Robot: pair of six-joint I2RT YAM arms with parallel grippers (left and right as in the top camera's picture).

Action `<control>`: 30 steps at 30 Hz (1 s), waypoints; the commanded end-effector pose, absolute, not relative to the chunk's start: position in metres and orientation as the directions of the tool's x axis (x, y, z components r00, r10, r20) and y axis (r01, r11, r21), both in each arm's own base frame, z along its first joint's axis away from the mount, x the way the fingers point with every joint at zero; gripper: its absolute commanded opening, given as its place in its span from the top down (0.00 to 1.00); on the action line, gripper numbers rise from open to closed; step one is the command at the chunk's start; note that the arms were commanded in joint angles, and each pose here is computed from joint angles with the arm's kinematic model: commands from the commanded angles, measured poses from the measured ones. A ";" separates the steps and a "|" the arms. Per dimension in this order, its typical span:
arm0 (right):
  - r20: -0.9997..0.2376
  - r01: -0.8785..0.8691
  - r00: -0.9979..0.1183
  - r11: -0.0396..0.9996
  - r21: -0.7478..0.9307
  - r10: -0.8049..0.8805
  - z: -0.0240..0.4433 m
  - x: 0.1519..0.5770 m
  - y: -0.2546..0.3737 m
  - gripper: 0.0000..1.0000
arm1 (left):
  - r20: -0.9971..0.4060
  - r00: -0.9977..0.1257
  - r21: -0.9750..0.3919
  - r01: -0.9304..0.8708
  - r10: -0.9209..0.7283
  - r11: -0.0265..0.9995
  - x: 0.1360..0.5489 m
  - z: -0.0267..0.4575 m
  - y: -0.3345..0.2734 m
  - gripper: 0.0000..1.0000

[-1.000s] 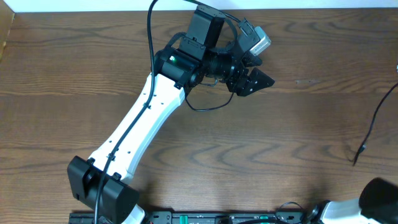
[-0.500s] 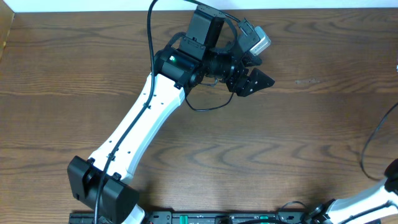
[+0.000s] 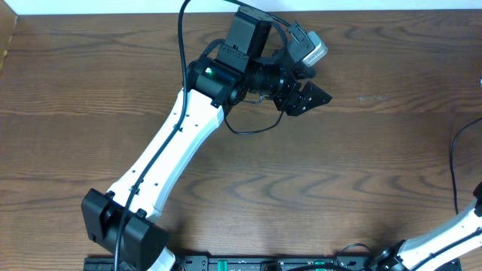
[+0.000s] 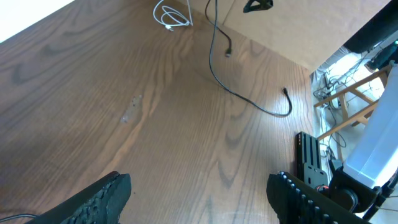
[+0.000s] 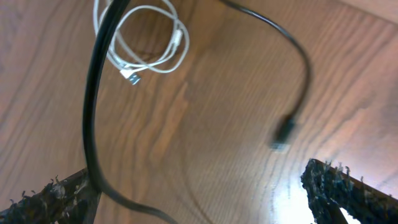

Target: Untangle cables

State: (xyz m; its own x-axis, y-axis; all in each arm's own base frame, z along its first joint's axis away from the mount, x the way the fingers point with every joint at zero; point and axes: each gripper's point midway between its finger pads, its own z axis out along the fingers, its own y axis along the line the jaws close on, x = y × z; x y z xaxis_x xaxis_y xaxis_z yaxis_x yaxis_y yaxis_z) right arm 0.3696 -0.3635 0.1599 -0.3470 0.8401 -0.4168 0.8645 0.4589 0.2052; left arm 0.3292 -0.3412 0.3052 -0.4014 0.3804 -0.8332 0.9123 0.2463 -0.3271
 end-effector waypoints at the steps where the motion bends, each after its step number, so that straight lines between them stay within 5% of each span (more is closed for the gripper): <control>1: -0.473 0.821 -0.350 0.508 0.260 0.808 0.197 0.376 -0.357 0.01 | -0.843 -0.386 -0.311 0.918 0.375 0.247 0.326 0.312 -0.338 0.25; 15: -0.499 0.814 -0.227 0.444 0.375 0.837 0.254 0.373 -0.338 0.01 | -0.835 -0.389 -0.272 0.907 0.389 0.322 0.339 0.305 -0.332 0.25; 23: -0.500 0.425 -0.573 0.757 0.496 0.649 0.262 0.443 -0.222 0.03 | -0.707 -0.684 -0.276 0.500 0.179 0.821 0.410 0.273 -0.258 0.25; 30: -0.552 0.097 -0.759 0.898 0.428 0.345 0.235 0.495 -0.091 0.01 | -0.612 -0.786 -0.250 0.090 -0.085 0.964 0.440 0.250 -0.154 0.25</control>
